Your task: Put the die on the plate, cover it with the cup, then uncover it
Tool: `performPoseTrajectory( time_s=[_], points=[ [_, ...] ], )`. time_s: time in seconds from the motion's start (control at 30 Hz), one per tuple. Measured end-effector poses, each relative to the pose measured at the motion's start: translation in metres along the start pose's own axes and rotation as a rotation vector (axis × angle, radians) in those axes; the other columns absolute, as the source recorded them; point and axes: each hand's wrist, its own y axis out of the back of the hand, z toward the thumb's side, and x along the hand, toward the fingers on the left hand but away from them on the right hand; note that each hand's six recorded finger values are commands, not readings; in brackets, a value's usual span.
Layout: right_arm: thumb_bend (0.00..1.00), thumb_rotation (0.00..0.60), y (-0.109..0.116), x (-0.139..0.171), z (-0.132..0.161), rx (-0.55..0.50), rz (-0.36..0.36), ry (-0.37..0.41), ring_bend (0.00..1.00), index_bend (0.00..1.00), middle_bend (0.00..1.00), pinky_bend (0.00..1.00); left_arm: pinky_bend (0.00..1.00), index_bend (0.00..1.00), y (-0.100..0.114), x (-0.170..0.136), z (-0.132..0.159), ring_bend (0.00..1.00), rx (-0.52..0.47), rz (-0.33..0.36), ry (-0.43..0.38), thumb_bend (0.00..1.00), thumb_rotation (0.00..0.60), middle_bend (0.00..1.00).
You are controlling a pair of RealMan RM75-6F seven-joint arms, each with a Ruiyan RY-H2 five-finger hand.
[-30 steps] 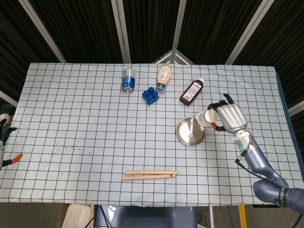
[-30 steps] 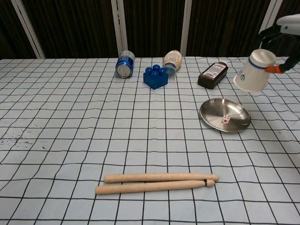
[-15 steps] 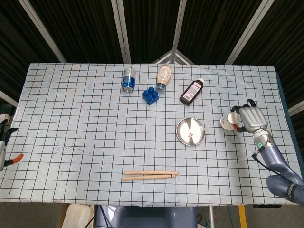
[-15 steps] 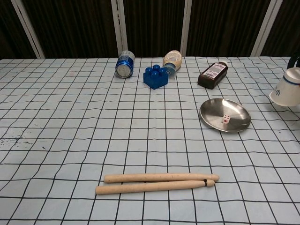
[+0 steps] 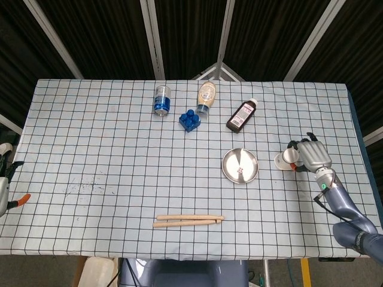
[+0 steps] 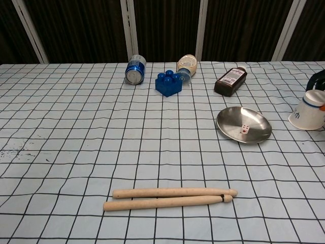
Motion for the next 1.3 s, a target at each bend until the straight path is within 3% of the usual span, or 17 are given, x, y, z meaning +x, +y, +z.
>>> performPoseTrajectory(
  time_s=[0.1,0.2,0.3,0.4,0.63,0.87,1.0,1.3],
  points=[
    [0.07,0.6,-0.002,-0.002,-0.005,0.008,-0.003,-0.013,0.21,0.2,0.3,0.0,0.06,0.21,0.001,0.0,-0.001,0.0,0.0,0.002,0.004,0.22,0.6,0.0],
    [0.01,0.6,-0.003,-0.002,-0.009,0.004,-0.008,-0.031,0.19,0.07,0.23,0.0,0.06,0.21,0.0,0.0,-0.001,0.0,0.002,0.0,0.003,0.22,0.6,0.0],
    [0.0,0.6,0.003,-0.002,-0.01,0.004,-0.031,-0.038,0.16,0.01,0.17,0.0,0.06,0.21,-0.001,0.001,0.0,0.0,0.003,-0.003,0.002,0.22,0.6,0.0],
    [0.0,0.6,0.01,0.001,-0.009,0.0,-0.051,-0.038,0.13,0.0,0.1,0.0,0.06,0.21,-0.001,0.001,0.0,0.0,0.001,-0.003,0.001,0.22,0.6,0.0],
    [0.0,0.6,0.03,0.016,-0.009,0.043,-0.044,-0.033,0.12,0.0,0.07,0.0,0.06,0.21,0.002,0.0,0.001,0.0,-0.014,0.001,-0.007,0.22,0.6,0.0],
    [0.0,0.6,0.035,0.058,0.008,-0.002,-0.06,-0.015,0.12,0.0,0.07,0.0,0.06,0.21,0.005,-0.003,-0.001,0.0,-0.038,-0.005,-0.015,0.22,0.6,0.0],
    [0.0,0.6,0.035,0.096,0.018,-0.065,-0.123,-0.015,0.12,0.01,0.07,0.0,0.06,0.21,0.008,-0.004,-0.002,0.0,-0.059,-0.004,-0.019,0.22,0.6,0.0],
    [0.11,0.6,0.018,0.196,0.009,-0.114,-0.327,-0.059,0.13,0.06,0.07,0.0,0.06,0.21,0.02,-0.014,-0.006,0.0,-0.103,0.009,-0.035,0.22,0.6,0.0]
  ],
)
